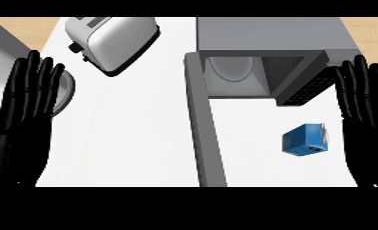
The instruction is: Pick up the milk, place it into the microwave and close the microwave
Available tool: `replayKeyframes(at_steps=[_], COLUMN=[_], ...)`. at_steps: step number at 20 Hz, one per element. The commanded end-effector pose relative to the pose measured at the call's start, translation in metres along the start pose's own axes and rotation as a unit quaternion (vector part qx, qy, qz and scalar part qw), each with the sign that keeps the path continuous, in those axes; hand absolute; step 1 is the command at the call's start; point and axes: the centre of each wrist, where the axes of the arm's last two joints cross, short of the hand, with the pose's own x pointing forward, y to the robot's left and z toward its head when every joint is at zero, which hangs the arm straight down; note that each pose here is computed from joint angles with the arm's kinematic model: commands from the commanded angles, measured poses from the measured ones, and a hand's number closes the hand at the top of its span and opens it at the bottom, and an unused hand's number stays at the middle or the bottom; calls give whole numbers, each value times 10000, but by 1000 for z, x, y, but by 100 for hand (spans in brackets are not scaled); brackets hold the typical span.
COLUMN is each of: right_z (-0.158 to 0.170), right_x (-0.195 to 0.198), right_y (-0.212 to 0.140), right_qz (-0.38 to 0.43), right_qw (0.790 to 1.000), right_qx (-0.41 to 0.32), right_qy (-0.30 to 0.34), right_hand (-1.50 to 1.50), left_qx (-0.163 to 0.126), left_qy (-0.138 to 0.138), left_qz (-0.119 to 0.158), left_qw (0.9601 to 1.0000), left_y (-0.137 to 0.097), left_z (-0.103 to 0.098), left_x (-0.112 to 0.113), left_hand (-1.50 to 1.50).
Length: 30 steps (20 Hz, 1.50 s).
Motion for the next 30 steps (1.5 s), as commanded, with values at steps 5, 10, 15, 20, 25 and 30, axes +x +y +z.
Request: replayKeyframes(at_steps=[5,10,15,20,25,30], right_z=[23,63,78,109,107,113], right_x=[39,66,60,84,62,48], right_y=[-56,-56,-74,-65,-64,-61], right_qz=[44,-269,-272,27,261,337], right_qw=[9997,9973,9980,9978,9977,9975], right_qx=[95,574,423,393,303,256], right_qy=[242,382,371,531,553,561], right_hand=[-150,-150,-150,-150,-150,-150], left_qx=[489,1309,1368,1268,1293,1220], left_qy=[-202,563,438,650,533,619], left_qz=[-264,461,477,488,533,519], left_qw=[9983,9887,9885,9886,9887,9892], left_y=[-33,-16,-37,-24,-20,-9], left_z=[23,49,80,115,135,155], left_x=[7,22,45,42,49,66], left_hand=[-150,-150,-150,-150,-150,-150])
